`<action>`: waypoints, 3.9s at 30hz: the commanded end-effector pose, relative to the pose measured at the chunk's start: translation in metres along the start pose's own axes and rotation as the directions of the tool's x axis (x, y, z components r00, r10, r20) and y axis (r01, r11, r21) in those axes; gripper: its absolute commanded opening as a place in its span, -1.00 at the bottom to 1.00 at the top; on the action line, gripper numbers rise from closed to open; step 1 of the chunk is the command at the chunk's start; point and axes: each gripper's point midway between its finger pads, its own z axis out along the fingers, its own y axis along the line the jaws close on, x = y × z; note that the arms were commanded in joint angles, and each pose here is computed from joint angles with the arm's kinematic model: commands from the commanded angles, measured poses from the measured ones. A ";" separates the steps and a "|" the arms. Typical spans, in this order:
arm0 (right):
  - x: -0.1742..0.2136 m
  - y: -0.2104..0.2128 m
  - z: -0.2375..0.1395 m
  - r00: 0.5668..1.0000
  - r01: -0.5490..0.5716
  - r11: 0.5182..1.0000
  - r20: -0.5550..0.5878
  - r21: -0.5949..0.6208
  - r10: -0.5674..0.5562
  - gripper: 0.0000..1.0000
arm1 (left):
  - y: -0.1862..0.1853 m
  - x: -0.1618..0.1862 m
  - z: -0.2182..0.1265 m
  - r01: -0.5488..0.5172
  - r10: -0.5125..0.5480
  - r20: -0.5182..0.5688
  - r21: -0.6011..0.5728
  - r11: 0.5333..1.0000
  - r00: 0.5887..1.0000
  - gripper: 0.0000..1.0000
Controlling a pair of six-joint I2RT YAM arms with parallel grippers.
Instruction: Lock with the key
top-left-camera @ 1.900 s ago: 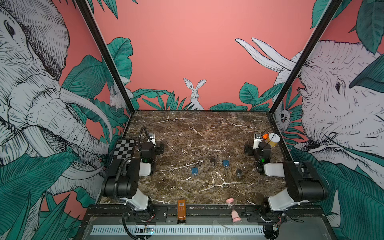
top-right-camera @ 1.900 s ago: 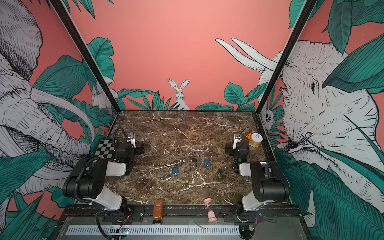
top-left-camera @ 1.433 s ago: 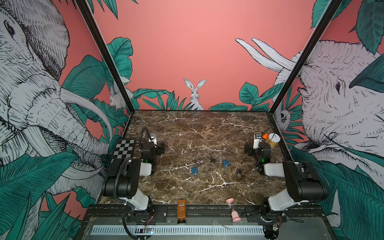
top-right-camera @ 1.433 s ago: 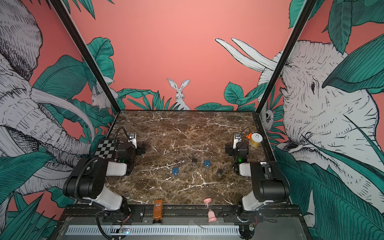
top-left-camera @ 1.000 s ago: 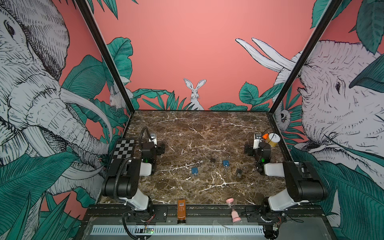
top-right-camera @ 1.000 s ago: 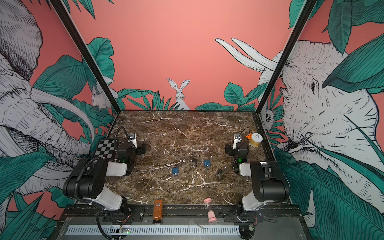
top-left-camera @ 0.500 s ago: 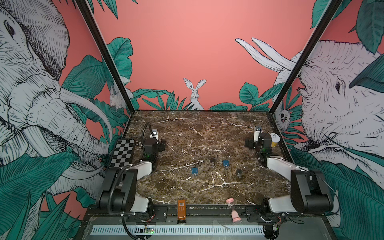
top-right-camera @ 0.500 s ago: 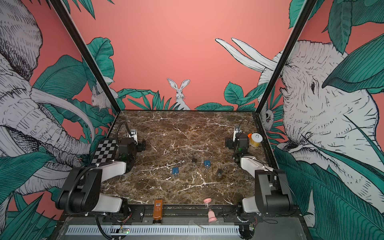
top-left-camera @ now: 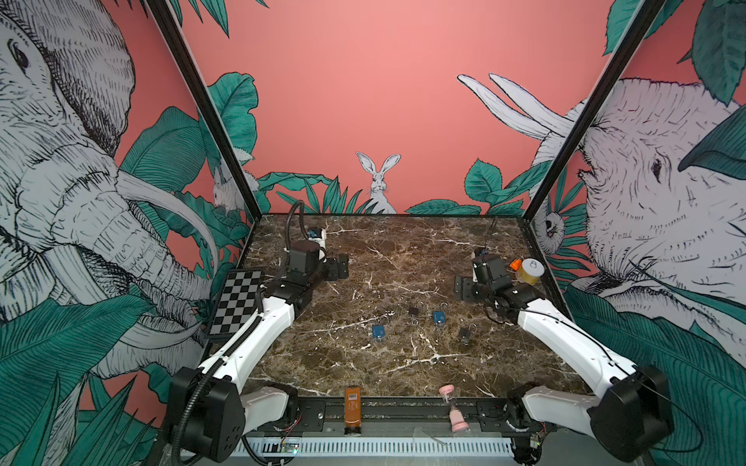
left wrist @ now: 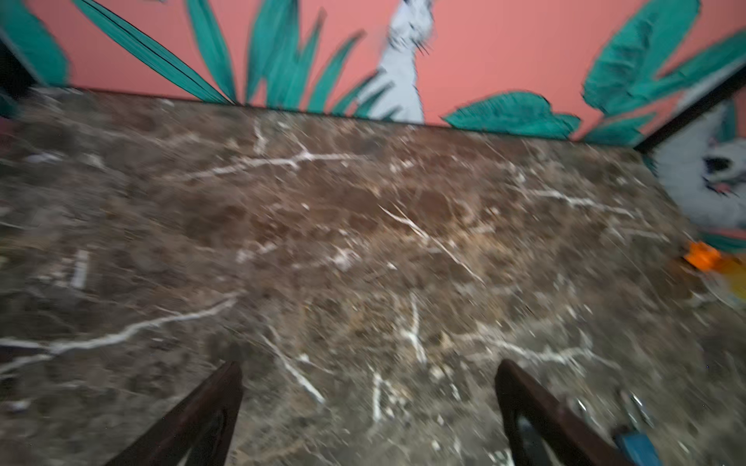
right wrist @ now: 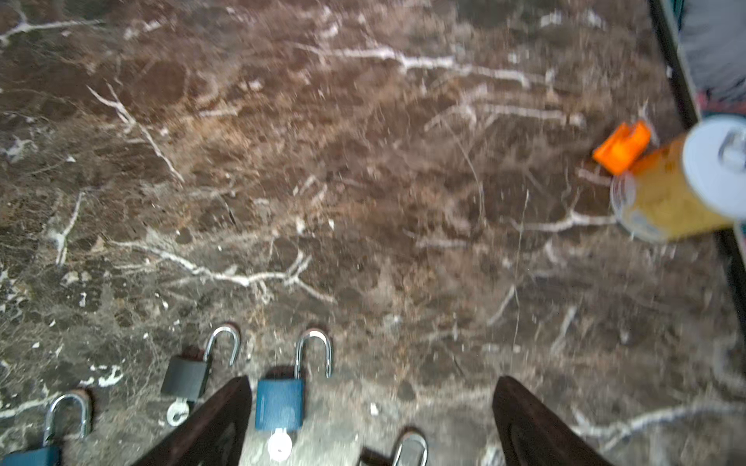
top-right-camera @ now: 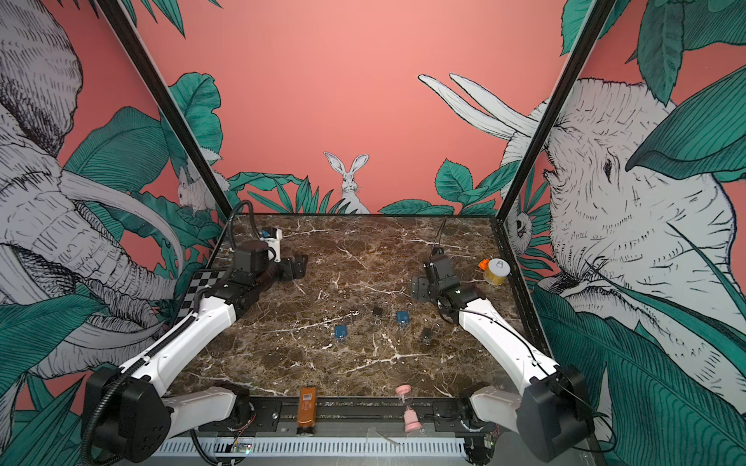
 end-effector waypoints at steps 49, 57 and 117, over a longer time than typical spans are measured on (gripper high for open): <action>0.146 -0.005 0.055 0.920 -0.200 0.954 -0.291 0.222 0.261 -0.10 | -0.135 0.064 0.046 -0.066 0.190 -0.260 0.423 0.904 0.947 0.93; 0.151 -0.005 0.058 0.919 -0.176 0.957 -0.309 0.229 0.243 -0.21 | -0.138 0.062 0.044 -0.077 0.204 -0.257 0.433 0.898 0.945 0.89; 0.033 0.194 -0.042 0.900 0.401 0.793 0.038 -0.459 -0.434 -0.74 | -0.194 0.115 0.027 0.454 -0.067 -0.551 0.607 0.652 0.832 0.27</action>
